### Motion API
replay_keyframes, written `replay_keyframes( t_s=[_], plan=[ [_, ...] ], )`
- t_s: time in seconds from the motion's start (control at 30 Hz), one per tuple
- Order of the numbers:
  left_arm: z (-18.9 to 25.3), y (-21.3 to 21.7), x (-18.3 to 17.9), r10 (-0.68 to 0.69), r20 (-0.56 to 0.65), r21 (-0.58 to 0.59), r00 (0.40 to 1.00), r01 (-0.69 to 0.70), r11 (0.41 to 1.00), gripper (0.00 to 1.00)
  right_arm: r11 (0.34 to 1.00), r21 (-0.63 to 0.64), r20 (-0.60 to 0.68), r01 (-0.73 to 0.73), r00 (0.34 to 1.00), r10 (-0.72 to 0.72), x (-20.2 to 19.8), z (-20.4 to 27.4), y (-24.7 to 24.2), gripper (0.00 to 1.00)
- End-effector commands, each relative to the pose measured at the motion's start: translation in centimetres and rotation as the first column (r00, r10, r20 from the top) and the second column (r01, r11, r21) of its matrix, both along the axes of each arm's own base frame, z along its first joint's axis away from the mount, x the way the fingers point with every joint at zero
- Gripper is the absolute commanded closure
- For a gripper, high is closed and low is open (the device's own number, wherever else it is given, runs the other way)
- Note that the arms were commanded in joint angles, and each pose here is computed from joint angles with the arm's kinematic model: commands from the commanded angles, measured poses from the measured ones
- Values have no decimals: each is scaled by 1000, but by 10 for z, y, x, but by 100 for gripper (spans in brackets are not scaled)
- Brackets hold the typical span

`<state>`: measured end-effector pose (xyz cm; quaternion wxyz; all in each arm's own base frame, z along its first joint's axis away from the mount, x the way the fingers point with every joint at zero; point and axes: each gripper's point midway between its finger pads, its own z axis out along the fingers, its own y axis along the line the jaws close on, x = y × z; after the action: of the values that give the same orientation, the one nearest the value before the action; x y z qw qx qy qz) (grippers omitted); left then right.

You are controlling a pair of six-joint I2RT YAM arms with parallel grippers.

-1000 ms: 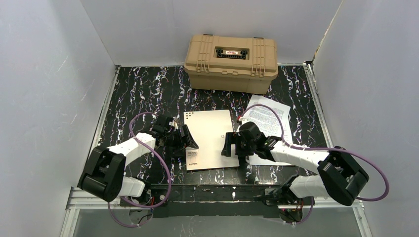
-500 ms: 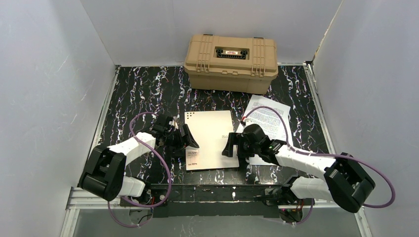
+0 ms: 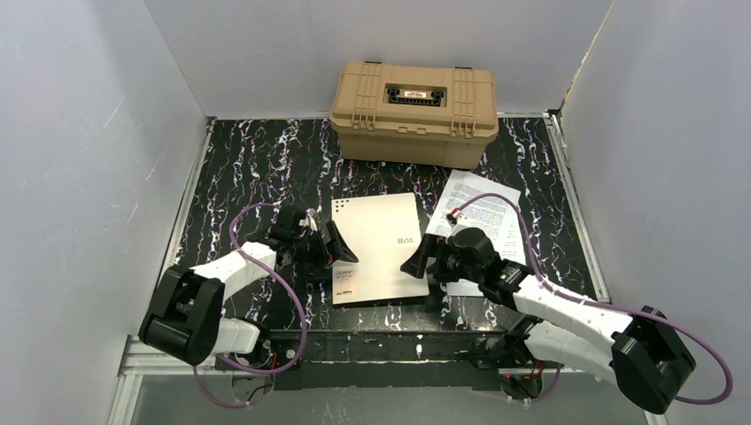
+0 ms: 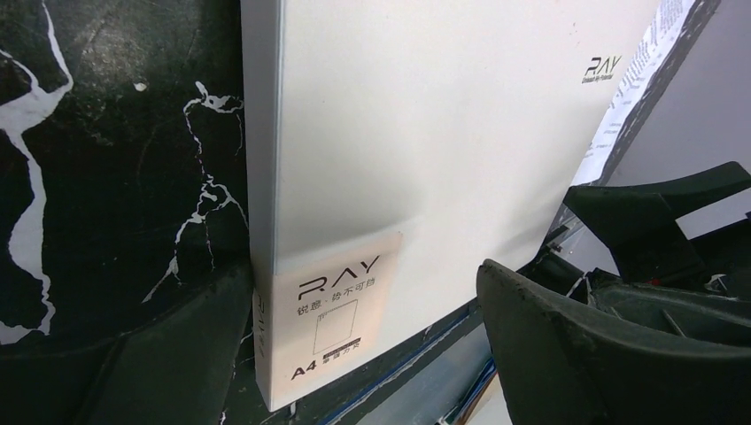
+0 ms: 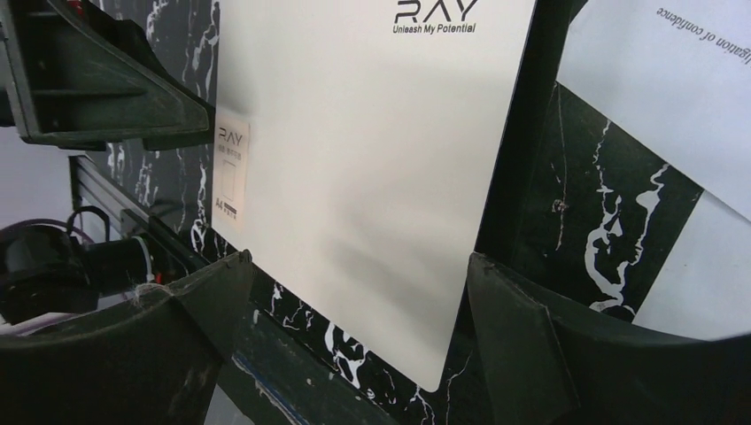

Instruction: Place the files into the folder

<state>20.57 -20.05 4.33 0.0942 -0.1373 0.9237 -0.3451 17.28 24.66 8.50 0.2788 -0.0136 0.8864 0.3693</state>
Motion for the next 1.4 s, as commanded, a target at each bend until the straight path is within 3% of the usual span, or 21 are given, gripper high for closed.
replay_keyframes(
  t_s=[0.0, 0.2, 0.8, 1.37],
  plan=[
    [-4, -1, -6, -1, 3, -39, 1000, 1, 999, 2, 970, 239, 69, -31, 998, 15, 1, 50, 25, 1],
    [6, -7, -2, 0, 33, -106, 999, 3, 994, 2, 937, 348, 79, -26, 997, -1, -3, 65, 27, 1],
    [24, -11, 0, -9, 84, -161, 996, 22, 987, 2, 818, 573, 145, -50, 989, -41, -10, 114, 26, 1],
    [57, -19, 4, 7, 204, -265, 979, 48, 963, 2, 802, 596, 113, -41, 993, -33, -4, 114, 35, 2]
  ],
)
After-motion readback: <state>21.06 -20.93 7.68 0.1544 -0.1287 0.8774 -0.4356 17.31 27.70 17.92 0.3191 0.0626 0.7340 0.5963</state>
